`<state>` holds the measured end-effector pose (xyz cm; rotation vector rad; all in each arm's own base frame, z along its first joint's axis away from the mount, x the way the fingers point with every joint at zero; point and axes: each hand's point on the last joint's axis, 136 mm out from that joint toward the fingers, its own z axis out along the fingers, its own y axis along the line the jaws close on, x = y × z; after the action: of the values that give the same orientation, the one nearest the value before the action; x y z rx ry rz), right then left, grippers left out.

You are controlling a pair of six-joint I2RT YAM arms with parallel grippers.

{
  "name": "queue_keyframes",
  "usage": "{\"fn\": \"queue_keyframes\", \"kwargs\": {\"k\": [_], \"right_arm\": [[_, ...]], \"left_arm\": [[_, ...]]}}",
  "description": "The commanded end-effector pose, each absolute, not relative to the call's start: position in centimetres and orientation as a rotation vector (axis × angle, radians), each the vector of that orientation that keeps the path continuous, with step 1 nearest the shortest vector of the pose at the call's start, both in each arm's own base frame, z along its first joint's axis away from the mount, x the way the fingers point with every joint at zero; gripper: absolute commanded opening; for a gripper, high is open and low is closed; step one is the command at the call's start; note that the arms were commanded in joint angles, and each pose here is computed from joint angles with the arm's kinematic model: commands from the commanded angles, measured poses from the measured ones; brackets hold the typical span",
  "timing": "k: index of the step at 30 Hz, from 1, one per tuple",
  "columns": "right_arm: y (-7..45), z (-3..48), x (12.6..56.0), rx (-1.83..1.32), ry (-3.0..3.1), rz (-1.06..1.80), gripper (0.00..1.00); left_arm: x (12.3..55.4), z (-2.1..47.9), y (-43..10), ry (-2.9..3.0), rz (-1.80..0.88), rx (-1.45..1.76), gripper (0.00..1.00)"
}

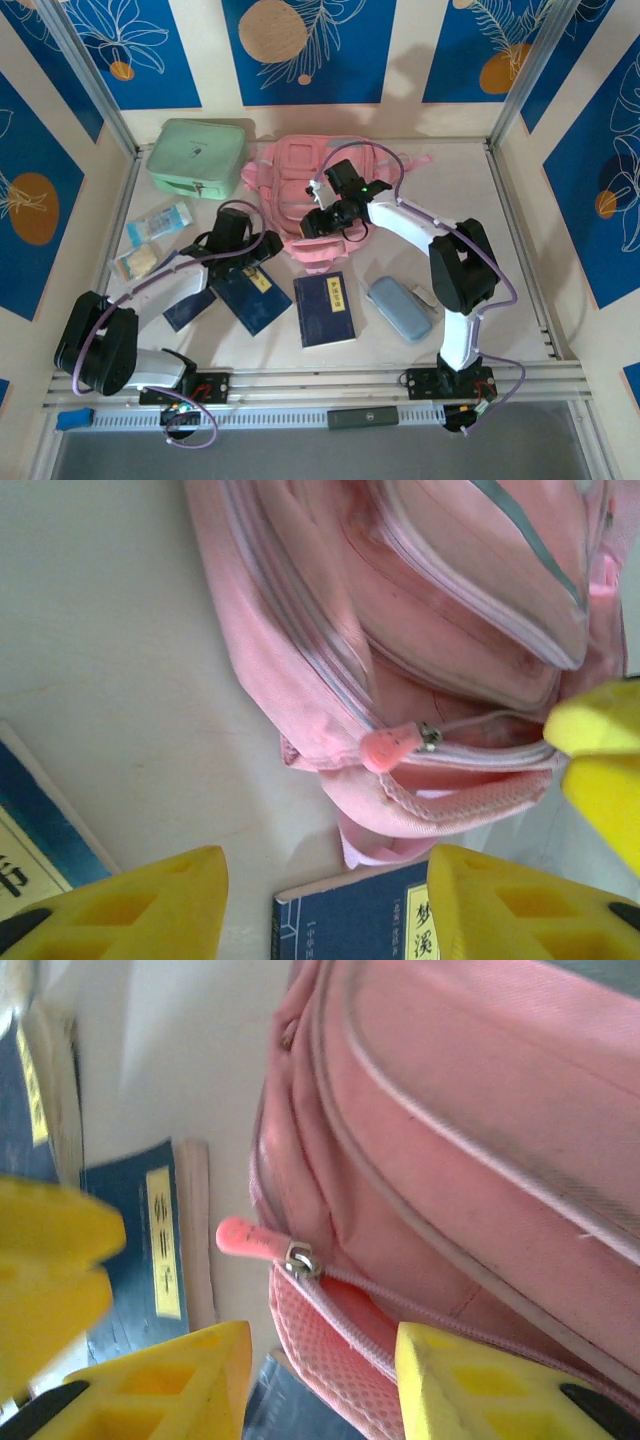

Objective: Pack the student bag
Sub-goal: Rotate the student bag at the top-center of the table.

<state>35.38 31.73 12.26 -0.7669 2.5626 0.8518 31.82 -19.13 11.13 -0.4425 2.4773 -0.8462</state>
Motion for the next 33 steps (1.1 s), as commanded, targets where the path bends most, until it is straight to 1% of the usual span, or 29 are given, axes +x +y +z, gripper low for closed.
{"fn": "queue_keyframes", "kwargs": {"k": [1,3,7,10,13,19,22,24,29,33], "right_arm": [[32.8,12.2,34.3,-1.111,2.376,0.963,0.45],[33.0,11.7,33.8,-1.185,2.336,1.000,0.47],[32.6,9.7,34.1,-1.256,2.310,0.976,0.50],[32.9,8.9,33.7,-1.306,2.301,1.026,0.50],[33.0,7.7,33.4,-1.373,2.271,0.977,0.49],[33.1,6.9,33.2,-1.500,2.197,0.865,0.31],[33.2,7.2,32.8,-1.575,2.114,0.781,0.15],[33.5,8.2,32.6,-1.601,2.030,0.724,0.08],[34.8,12.5,33.7,-1.572,1.763,0.451,0.00],[35.4,16.8,33.8,-1.512,1.551,0.302,0.00]], "left_arm": [[32.6,12.1,-18.7,2.423,-0.901,-0.479,0.55],[32.6,12.3,-18.6,2.422,-0.898,-0.470,0.56],[32.5,11.9,-18.3,2.453,-0.883,-0.453,0.57],[32.5,11.6,-18.2,2.452,-0.894,-0.467,0.59],[32.6,11.2,-18.1,2.459,-0.905,-0.471,0.59],[32.9,11.1,-17.7,2.460,-0.912,-0.485,0.59],[32.9,11.4,-17.7,2.456,-0.921,-0.481,0.59],[32.9,11.7,-17.7,2.454,-0.934,-0.473,0.59],[33.1,13.2,-18.1,2.409,-1.004,-0.479,0.59],[33.6,15.6,-19.4,2.350,-1.115,-0.442,0.59]]}}
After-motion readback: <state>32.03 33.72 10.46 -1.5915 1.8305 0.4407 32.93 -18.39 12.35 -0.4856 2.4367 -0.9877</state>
